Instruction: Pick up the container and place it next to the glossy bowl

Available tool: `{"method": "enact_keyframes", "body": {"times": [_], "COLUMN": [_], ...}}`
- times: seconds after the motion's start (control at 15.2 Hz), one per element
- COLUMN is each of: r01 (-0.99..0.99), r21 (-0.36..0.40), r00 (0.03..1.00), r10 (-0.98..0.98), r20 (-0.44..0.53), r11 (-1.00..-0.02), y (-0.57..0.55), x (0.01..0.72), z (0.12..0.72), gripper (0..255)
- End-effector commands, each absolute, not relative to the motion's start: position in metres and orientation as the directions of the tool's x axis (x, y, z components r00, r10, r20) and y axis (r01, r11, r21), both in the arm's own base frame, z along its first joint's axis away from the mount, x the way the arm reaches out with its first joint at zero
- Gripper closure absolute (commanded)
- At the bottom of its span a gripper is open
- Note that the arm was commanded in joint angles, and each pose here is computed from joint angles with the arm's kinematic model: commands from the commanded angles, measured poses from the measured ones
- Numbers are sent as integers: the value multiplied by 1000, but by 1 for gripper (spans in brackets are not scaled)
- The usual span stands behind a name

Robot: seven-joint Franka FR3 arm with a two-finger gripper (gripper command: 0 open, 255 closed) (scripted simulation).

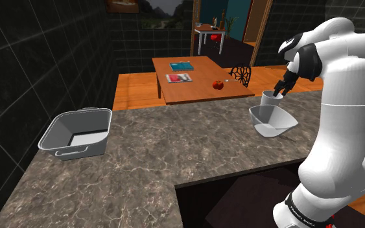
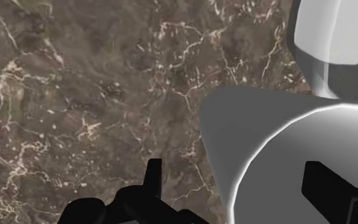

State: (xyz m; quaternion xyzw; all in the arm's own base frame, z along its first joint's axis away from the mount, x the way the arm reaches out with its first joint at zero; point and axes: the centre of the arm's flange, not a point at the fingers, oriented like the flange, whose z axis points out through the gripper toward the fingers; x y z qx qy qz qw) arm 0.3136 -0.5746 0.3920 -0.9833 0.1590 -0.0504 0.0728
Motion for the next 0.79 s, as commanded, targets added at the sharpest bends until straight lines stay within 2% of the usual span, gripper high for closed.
{"method": "enact_keyframes", "body": {"times": [0.0, 0.2, 0.73], "r01": [-305, -305, -305], "r21": [-159, -159, -159], "r00": [944, 944, 944], "r10": [-320, -320, -320], "r20": [76, 76, 76], "r11": [-939, -939, -939], "y": [-576, -581, -581], "x": [313, 308, 308], "z": [405, 441, 441], "gripper": [0, 0, 0]}}
